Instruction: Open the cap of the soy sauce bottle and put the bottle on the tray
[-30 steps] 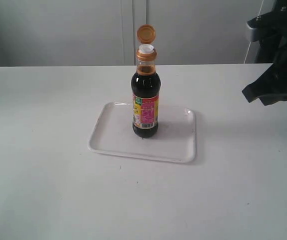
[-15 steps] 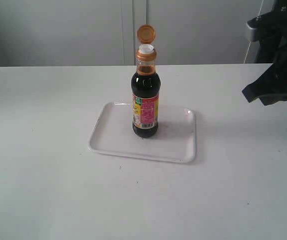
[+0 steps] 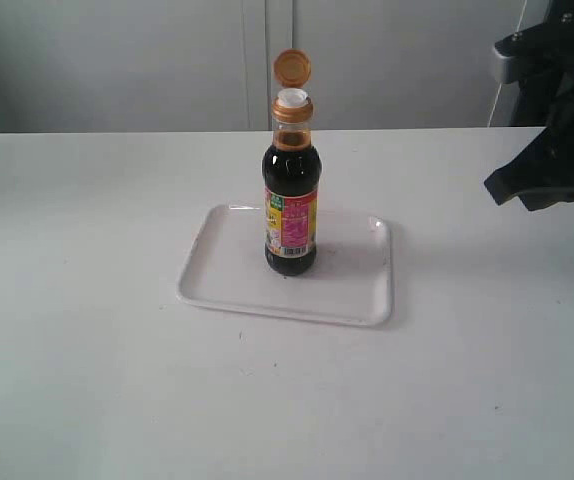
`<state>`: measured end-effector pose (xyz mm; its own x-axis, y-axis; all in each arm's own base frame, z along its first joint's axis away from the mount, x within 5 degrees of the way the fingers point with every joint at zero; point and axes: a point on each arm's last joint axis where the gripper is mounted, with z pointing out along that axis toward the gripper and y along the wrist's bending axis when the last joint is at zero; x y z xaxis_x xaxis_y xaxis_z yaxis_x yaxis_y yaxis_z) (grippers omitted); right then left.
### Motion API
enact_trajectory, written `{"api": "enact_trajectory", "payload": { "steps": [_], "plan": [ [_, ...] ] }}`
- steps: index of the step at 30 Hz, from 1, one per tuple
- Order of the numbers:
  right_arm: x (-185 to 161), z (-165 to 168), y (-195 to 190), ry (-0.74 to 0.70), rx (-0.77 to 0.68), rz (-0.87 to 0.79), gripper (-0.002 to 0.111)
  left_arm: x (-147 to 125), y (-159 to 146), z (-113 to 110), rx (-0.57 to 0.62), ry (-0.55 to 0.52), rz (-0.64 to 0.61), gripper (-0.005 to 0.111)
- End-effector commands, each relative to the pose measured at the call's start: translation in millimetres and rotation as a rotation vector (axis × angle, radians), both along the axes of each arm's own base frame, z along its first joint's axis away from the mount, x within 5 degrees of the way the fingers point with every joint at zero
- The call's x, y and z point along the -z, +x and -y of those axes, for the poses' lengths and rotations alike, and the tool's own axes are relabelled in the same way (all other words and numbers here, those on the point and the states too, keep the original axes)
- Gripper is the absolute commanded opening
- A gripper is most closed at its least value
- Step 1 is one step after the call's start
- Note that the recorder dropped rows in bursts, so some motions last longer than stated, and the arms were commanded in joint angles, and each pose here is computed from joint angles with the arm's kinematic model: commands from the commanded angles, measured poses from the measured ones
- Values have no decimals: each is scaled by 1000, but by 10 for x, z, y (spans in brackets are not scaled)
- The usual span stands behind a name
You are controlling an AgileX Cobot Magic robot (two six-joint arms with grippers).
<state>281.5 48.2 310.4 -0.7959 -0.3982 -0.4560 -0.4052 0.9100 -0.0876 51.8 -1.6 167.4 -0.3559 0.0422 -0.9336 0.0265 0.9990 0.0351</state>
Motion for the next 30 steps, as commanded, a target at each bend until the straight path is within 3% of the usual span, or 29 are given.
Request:
{"api": "enact_trajectory", "payload": {
  "steps": [1, 22, 30],
  "plan": [
    [-46, 19, -4, -2, 1, 19, 0, 13, -2, 1, -4, -9, 0, 0],
    [-54, 19, -2, -1, 1, 28, 0, 13, -2, 1, -4, -9, 0, 0],
    [-388, 18, -80, 60, 15, 262, 0, 13, -2, 1, -4, -9, 0, 0]
  ]
}}
